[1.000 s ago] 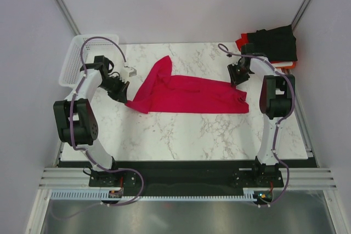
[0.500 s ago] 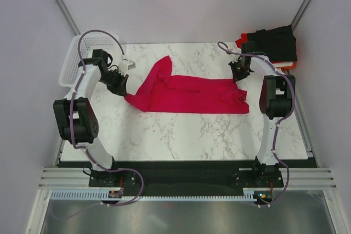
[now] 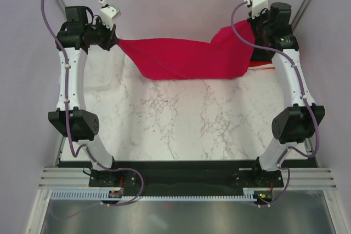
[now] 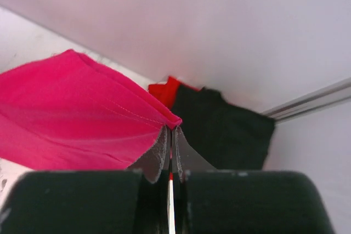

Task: Fold and stack the t-shirts
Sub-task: Flatten the tshirt out

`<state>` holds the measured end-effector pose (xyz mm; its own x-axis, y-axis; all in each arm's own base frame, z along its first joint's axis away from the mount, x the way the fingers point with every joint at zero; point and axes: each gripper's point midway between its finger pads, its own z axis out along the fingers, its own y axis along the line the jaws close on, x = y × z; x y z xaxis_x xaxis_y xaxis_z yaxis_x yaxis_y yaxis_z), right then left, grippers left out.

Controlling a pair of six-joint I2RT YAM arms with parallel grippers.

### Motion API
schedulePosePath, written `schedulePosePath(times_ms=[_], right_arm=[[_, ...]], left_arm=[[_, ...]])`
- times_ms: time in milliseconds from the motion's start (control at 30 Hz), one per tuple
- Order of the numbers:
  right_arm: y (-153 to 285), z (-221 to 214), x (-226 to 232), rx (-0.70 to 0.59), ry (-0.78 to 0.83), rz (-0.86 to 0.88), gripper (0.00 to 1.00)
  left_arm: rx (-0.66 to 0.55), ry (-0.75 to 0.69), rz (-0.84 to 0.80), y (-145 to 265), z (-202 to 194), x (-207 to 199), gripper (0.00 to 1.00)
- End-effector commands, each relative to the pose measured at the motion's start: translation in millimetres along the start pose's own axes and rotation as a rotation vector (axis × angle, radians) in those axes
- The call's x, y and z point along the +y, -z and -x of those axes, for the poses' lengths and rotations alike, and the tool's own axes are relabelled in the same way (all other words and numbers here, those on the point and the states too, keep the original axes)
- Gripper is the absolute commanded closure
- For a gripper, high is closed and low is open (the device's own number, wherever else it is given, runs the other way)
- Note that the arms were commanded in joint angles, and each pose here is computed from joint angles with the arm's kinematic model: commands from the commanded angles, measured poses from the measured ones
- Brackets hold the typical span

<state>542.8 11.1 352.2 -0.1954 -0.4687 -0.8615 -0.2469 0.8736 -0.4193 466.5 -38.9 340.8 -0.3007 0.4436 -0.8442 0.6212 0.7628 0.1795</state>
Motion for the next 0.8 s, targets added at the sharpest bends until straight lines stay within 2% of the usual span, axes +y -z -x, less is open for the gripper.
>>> schedulePosePath(times_ms=[0,67,200,333,433,467,767], right_arm=[[31.7,30.1,-24.7,-0.069,0.048,-0.091,1.0],[46.0,35.2,-25.6,-0.084,0.045,-0.1,1.0],[105.2,78.0,-41.8,-0.194,0.036,-0.17,1.0],[160.8,107.0,-58.2,-0.276,0.033,-0.261,1.0],[208.4,126.1,-63.8,-0.347,0.034,-0.308,1.0],[233.9,135.1,-65.1,-0.388,0.033,-0.329,1.0],[381.1,165.1,-79.2,-0.56,0.037,-0.518,1.0]], left_arm=[[-0.072,0.004,0.016,19.5,25.2,-4.2,0.98],[-0.082,-0.005,0.024,28.1,28.7,-7.9,0.98],[-0.138,-0.045,0.061,59.4,48.6,-17.5,0.98],[-0.239,-0.116,0.157,117.3,82.2,-31.5,0.98],[-0.282,-0.137,0.214,143.8,90.5,-39.5,0.98],[-0.324,-0.165,0.242,167.0,99.0,-50.2,0.98],[-0.463,-0.256,0.433,260.6,108.8,-89.7,0.98]])
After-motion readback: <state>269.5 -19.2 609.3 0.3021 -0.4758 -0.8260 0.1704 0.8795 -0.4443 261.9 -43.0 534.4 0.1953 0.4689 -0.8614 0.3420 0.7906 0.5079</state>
